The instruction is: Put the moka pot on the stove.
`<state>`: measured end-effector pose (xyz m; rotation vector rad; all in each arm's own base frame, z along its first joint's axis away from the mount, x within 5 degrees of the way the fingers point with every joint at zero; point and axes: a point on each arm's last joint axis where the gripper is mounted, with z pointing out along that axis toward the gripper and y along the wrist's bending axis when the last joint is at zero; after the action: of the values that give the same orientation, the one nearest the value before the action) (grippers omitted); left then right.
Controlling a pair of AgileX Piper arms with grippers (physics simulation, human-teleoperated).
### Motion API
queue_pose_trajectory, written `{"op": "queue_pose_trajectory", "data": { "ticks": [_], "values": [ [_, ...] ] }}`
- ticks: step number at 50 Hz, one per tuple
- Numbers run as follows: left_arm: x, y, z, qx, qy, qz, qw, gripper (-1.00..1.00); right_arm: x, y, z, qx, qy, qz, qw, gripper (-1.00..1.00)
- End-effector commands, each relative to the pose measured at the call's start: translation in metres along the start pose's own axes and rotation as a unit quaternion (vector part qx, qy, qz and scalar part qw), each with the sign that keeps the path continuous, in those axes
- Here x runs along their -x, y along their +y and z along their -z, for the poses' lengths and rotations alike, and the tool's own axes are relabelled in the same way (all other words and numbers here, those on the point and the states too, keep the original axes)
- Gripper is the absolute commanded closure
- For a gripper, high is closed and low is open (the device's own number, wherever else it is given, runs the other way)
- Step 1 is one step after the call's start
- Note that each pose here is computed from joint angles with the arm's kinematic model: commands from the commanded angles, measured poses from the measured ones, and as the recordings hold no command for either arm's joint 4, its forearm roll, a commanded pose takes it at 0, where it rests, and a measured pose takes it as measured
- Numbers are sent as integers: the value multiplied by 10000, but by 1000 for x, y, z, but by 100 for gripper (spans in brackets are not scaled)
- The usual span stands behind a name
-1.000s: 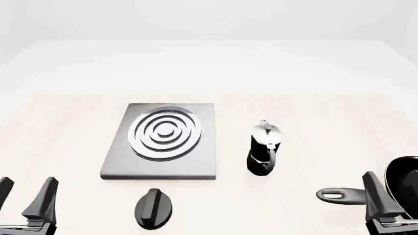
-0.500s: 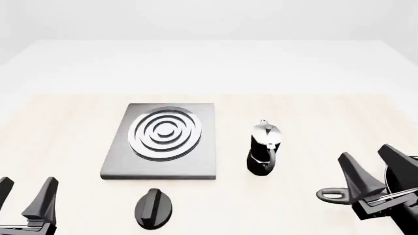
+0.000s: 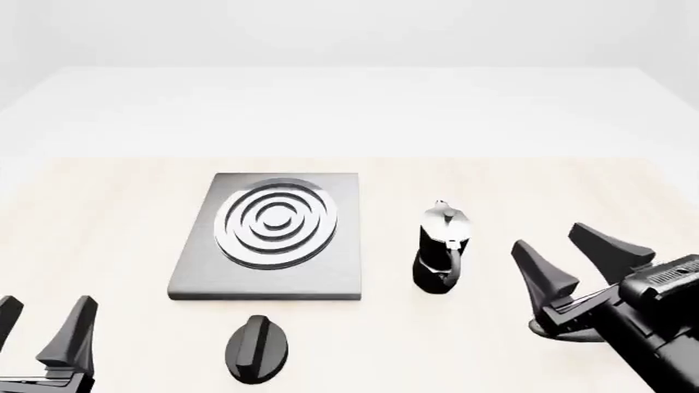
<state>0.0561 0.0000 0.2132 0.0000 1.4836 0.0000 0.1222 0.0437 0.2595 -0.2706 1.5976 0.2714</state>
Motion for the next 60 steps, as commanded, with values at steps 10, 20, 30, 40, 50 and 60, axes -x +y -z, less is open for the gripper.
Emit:
{"op": "queue_pose_trajectory", "data": {
  "ticks": [10, 20, 30, 40, 50, 60],
  "values": [
    [0, 0, 0, 0, 0, 0, 10000, -100, -20, 9, -32, 274, 324, -59, 9991, -100],
    [0, 0, 0, 0, 0, 0, 10000, -100, -29, 10, -40, 304, 456, -96, 9985, -100],
    [0, 0, 0, 0, 0, 0, 10000, -100, -39, 11, -46, 298, 565, -145, 9979, -100],
    [0, 0, 0, 0, 0, 0, 10000, -100, -45, 11, -53, 294, 621, -187, 9975, -100],
    [0, 0, 0, 0, 0, 0, 10000, -100, -55, 13, -59, 319, 717, -252, 9966, -100],
    [0, 0, 0, 0, 0, 0, 10000, -100, -65, 14, -62, 336, 810, -303, 9957, -100]
  ]
}}
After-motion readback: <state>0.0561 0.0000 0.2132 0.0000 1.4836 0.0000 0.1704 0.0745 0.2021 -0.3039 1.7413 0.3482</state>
